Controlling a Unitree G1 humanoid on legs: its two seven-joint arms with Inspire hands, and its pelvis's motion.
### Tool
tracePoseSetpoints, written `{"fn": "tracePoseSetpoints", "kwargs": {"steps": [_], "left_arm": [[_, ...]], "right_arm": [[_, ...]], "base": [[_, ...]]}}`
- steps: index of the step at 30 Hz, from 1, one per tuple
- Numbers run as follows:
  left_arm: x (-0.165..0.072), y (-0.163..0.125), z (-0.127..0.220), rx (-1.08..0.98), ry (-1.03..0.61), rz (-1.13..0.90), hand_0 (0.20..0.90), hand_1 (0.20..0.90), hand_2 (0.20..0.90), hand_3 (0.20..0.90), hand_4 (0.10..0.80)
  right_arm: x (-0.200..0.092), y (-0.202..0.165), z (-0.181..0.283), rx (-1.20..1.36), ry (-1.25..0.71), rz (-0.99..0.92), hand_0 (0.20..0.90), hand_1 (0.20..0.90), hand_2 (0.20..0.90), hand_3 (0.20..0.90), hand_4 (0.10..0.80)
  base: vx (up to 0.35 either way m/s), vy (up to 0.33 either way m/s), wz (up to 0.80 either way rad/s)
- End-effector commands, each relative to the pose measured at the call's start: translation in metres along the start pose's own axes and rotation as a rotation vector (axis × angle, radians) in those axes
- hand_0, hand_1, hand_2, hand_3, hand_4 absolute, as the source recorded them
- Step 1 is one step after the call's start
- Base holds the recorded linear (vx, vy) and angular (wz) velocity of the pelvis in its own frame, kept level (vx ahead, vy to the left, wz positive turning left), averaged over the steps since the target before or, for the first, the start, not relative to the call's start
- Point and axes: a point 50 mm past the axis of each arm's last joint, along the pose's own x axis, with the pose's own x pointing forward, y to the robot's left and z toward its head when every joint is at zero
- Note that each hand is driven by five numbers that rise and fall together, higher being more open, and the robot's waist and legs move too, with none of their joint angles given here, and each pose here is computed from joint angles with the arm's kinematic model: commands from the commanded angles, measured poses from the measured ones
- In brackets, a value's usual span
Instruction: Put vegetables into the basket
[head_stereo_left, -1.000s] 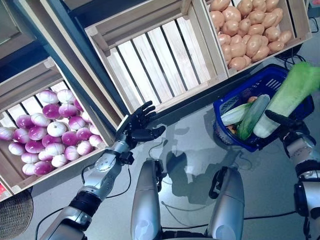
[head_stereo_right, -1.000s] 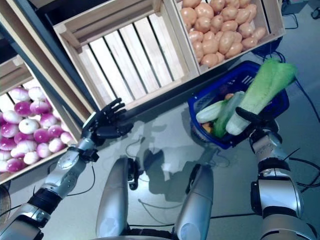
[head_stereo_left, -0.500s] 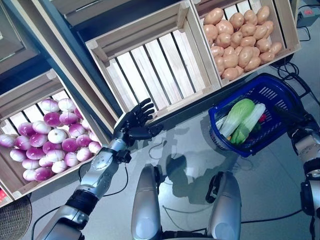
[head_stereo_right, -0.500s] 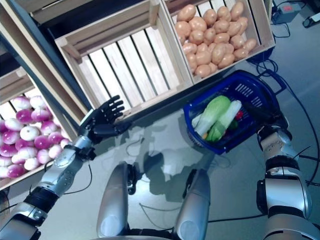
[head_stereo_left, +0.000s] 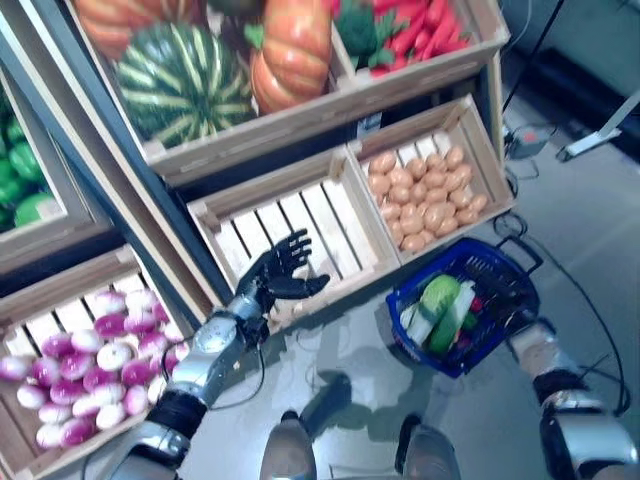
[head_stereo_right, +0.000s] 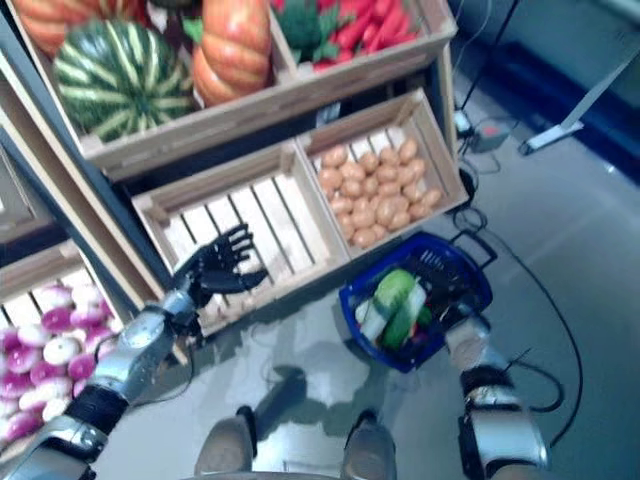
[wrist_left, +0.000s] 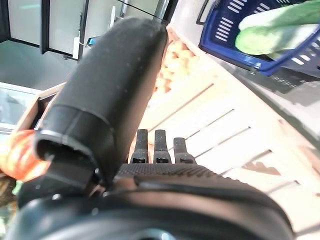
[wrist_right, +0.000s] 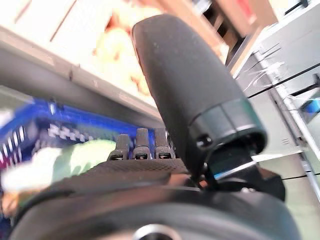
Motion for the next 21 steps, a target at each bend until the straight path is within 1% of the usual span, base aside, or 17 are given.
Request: {"fn": "tracePoseSetpoints", "kwargs": {"steps": [1,2,3,4,5,9,12,14,17,19,21], "left_arm": [[-0.008,0.001,-0.004,0.051,-0.024,0.008,0.9,0.9,0.9,0.9,0.8],[-0.01,0.0,-0.007,0.055,-0.017,0.01,0.9,0.9,0.9,0.9,0.8],[-0.016,-0.001,-0.02,0.052,0.016,0.019,0.9,0.9,0.9,0.9,0.8],[-0.018,-0.001,-0.022,0.051,0.021,0.022,0.9,0.9,0.9,0.9,0.8],[-0.024,-0.002,-0.035,0.05,0.055,0.034,0.9,0.9,0.9,0.9,0.8],[-0.034,-0.012,-0.057,0.055,0.096,0.023,0.9,0.9,0.9,0.9,0.8],[-0.038,-0.019,-0.067,0.036,0.119,0.043,0.9,0.9,0.9,0.9,0.8],[-0.046,-0.023,-0.085,0.016,0.17,0.078,0.9,0.9,0.9,0.9,0.8],[-0.047,-0.033,-0.092,0.075,0.175,0.089,0.9,0.9,0.9,0.9,0.8],[-0.043,-0.038,-0.092,0.056,0.172,0.115,0.9,0.9,0.9,0.9,0.8],[-0.041,-0.041,-0.092,0.064,0.158,0.135,0.9,0.9,0.9,0.9,0.8]], "right_arm": [[-0.008,0.021,0.005,-0.013,-0.158,0.125,0.9,0.9,0.9,0.9,0.8],[-0.01,0.022,-0.002,-0.01,-0.147,0.134,0.9,0.9,0.9,0.9,0.8],[-0.019,0.026,-0.023,-0.008,-0.126,0.154,0.9,0.9,0.9,0.9,0.8],[-0.02,0.027,-0.027,-0.009,-0.122,0.156,0.9,0.9,0.9,0.9,0.8],[-0.029,0.033,-0.046,-0.009,-0.091,0.174,0.9,0.9,0.9,0.9,0.8],[-0.051,0.04,-0.085,-0.017,-0.005,0.211,0.9,0.9,0.9,0.9,0.8],[-0.061,0.042,-0.102,-0.033,0.047,0.224,0.9,0.9,0.9,0.9,0.8],[-0.073,0.044,-0.122,0.0,0.104,0.231,0.9,0.9,0.9,0.9,0.8],[-0.08,0.047,-0.136,0.001,0.146,0.217,0.9,0.9,0.9,0.9,0.8],[-0.081,0.053,-0.145,0.004,0.181,0.237,0.9,0.9,0.9,0.9,0.8],[-0.08,0.056,-0.146,-0.008,0.169,0.247,0.9,0.9,0.9,0.9,0.8]], "base": [[0.039,0.034,-0.05],[0.021,0.034,-0.12],[0.019,0.027,-0.13],[0.035,0.043,-0.14],[0.026,0.035,-0.12],[0.014,0.044,-0.19],[0.0,0.0,0.0],[0.0,0.0,0.0],[0.0,0.012,0.0],[0.001,0.018,-0.02],[0.0,0.0,0.0]]}}
